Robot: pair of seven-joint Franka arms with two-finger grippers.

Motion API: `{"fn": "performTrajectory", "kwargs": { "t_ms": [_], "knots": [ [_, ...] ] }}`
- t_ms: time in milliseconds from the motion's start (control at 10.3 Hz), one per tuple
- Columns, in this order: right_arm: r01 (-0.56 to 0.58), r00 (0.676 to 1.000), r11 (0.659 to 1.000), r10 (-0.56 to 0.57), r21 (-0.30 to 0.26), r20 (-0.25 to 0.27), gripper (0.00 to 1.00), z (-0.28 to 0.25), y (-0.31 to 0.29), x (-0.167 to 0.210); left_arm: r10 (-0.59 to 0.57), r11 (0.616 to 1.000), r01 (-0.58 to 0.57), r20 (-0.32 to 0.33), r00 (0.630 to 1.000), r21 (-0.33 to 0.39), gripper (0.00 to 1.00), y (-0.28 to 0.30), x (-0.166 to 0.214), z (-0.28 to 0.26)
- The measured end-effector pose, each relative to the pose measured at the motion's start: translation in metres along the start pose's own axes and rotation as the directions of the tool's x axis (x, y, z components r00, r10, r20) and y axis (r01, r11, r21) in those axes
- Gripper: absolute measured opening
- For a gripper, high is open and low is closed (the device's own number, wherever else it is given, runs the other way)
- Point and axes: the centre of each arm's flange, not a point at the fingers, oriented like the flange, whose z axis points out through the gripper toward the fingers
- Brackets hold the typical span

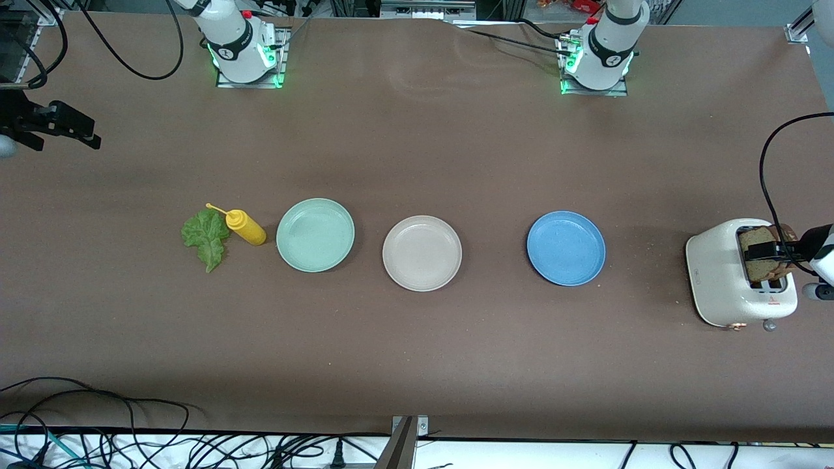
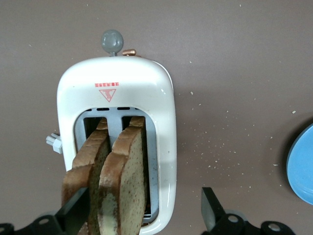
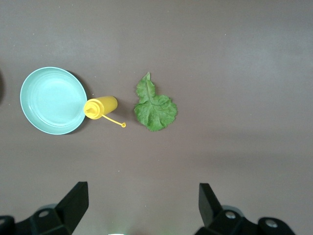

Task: Make sandwich on beige plate with both arms
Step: 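Move the left gripper down onto the bread slice in the toaster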

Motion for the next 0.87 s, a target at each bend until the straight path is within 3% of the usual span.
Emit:
{"fn": "performTrajectory", "kwargs": {
  "t_ms": [875],
  "knots": [
    [0.000,1.000,1.000,0.000,0.000,0.001,1.00,0.000,0.000,0.000,0.012,1.000,-0.012,0.002,1.000,-0.005,0.99,0.009,0.009,0.015]
  ]
}}
